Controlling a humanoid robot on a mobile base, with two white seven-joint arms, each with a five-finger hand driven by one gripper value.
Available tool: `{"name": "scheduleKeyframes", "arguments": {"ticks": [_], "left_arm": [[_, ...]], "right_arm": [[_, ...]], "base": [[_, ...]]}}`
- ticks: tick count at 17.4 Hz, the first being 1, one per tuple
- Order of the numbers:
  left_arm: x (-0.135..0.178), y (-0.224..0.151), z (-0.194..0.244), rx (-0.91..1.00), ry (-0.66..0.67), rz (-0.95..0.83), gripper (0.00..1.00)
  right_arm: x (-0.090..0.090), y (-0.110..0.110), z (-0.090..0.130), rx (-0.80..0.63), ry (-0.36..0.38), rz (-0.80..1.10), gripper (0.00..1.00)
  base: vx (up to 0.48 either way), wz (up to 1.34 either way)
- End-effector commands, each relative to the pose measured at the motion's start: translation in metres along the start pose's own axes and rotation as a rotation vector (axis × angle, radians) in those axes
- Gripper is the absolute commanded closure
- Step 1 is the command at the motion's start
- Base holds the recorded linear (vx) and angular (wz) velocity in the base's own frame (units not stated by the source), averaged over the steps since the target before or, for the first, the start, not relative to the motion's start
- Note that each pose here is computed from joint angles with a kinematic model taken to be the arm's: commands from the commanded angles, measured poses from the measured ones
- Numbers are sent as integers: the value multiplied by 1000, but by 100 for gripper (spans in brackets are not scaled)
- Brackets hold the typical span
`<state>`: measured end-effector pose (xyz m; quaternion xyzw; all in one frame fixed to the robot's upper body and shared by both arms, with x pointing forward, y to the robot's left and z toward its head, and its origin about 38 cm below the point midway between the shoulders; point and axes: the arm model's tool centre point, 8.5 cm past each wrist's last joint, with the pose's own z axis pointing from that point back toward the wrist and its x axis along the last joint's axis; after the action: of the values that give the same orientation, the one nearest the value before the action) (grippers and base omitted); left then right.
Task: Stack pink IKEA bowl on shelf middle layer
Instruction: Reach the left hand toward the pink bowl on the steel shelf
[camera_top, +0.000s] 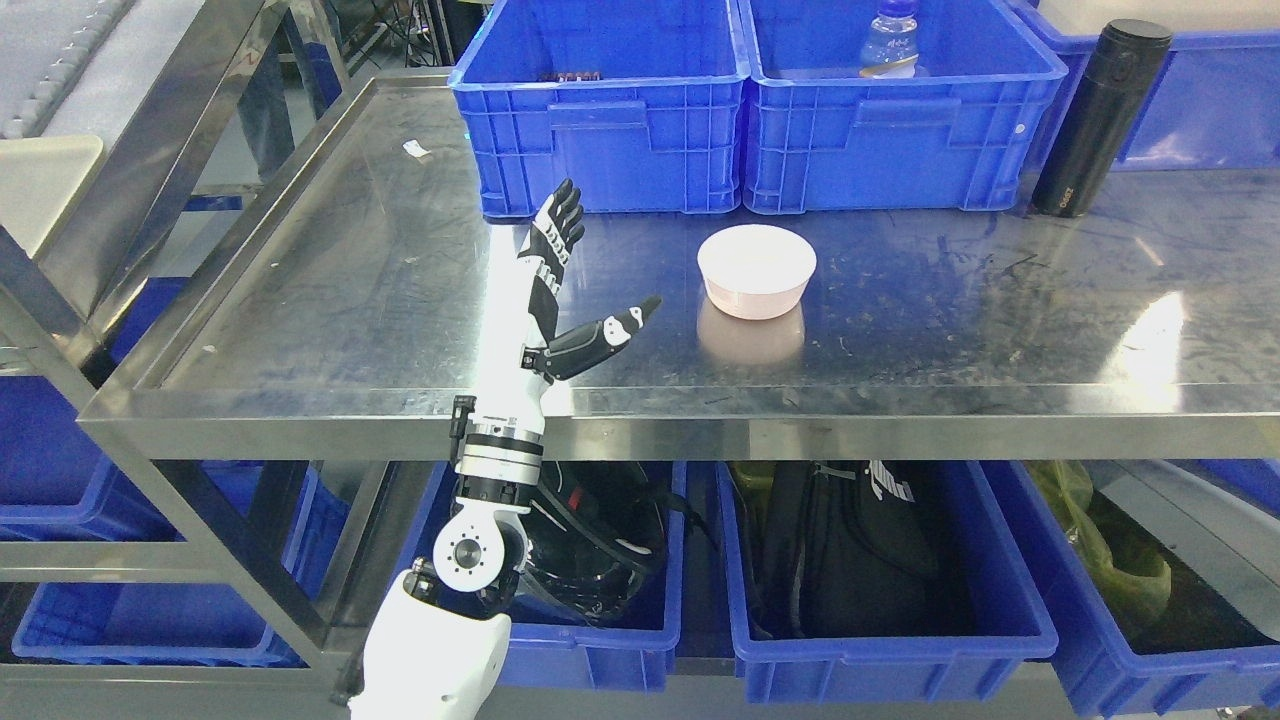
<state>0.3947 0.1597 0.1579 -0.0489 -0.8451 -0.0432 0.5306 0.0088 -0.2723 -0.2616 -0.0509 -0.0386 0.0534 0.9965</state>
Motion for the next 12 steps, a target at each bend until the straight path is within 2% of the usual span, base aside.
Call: {"name": "scheduleKeyframes", "arguments": {"ticks": [1, 4, 5, 7, 8, 12], "left_arm": [[2, 13, -4, 9, -4, -26, 0], [11, 14, -18, -74, -33, -45, 0], [17, 26, -26, -108, -50, -81, 0], [35, 55, -43, -314, -73, -256, 0], [47, 72, -55, -439, -72, -406, 0], [90, 123, -90, -539, -30, -810, 1]], "right_arm": [[3, -11, 0, -17, -13, 1, 0], [2, -11, 0, -17, -11, 1, 0], [2, -11, 0, -17, -11, 1, 0], [3, -11, 0, -17, -13, 1, 0], [3, -11, 0, -17, -13, 1, 0], [2, -11, 0, -17, -11, 1, 0]], "base": [[5, -20], [2, -7], [-4, 40], [-4, 30], [-3, 20], [2, -8]]}}
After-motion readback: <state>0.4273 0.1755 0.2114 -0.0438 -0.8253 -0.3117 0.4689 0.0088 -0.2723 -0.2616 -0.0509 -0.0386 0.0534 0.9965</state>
